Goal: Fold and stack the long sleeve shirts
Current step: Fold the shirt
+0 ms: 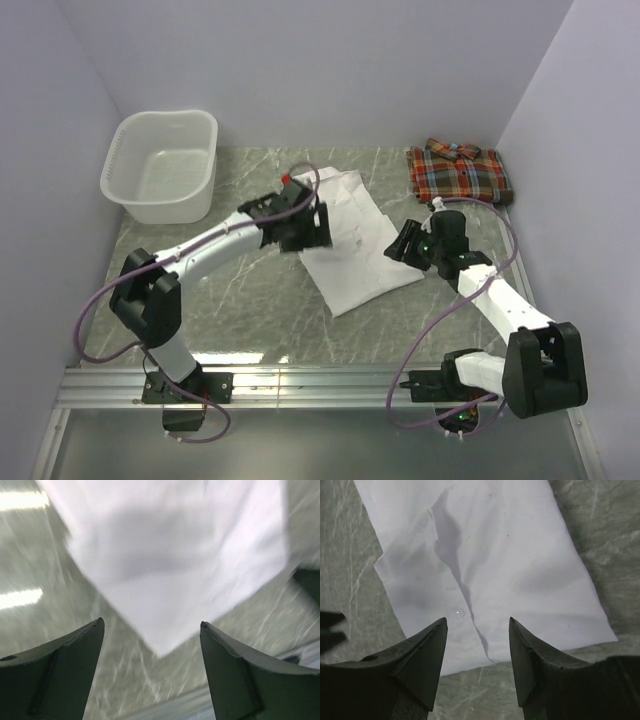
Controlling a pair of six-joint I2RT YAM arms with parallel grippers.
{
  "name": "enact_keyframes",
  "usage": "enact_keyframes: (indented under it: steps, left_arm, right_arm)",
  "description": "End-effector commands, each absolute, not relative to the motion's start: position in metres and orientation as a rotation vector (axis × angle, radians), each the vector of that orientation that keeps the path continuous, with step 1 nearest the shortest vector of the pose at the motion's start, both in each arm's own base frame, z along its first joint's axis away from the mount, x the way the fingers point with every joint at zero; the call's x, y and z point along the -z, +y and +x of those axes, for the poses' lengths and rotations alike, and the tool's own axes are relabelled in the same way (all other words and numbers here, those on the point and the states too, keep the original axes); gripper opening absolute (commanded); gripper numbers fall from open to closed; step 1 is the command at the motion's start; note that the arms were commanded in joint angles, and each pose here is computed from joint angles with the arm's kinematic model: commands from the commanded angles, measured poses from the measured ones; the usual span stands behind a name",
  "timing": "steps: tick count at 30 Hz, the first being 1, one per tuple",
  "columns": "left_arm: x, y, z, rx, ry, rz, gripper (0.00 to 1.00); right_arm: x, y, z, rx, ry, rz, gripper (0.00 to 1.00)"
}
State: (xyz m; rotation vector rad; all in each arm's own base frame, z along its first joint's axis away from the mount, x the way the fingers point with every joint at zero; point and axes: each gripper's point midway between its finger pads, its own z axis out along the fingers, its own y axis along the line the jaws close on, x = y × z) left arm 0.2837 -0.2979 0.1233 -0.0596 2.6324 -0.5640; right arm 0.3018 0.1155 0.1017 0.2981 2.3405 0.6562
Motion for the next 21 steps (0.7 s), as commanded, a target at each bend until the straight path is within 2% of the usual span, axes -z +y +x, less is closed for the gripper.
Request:
enact_keyframes:
  steps: [1,5,7,8,11,15,21]
  left_arm:
    - [-0.135,-0.269,0.350,0.423,2.542,-0.064,0.82]
    - [-0.148,-0.265,0.425,0.405,2.453,-0.063,0.78]
    - [-0.127,-0.263,0.452,0.371,2.468,-0.051,0.77]
    - [-0.141,-0.268,0.471,0.386,2.421,-0.020,0.76]
    - [-0.122,-0.268,0.501,0.351,2.412,0.007,0.76]
    - [-0.089,-0.258,0.518,0.332,2.439,-0.018,0.74]
    - [-0.038,-0.233,0.509,0.318,2.529,-0.185,0.72]
  right_arm:
    - [-0.104,0.127,0.302,-0.667,2.344,0.243,0.59]
    - [-0.090,0.141,0.297,-0.687,2.391,0.252,0.59]
    - [-0.084,0.147,0.292,-0.724,2.401,0.255,0.59]
    - [-0.082,0.147,0.292,-0.728,2.403,0.266,0.58]
    - [-0.076,0.146,0.289,-0.723,2.414,0.282,0.58]
    - [-0.070,0.146,0.286,-0.717,2.439,0.276,0.58]
    - [-0.052,0.144,0.291,-0.687,2.494,0.286,0.57]
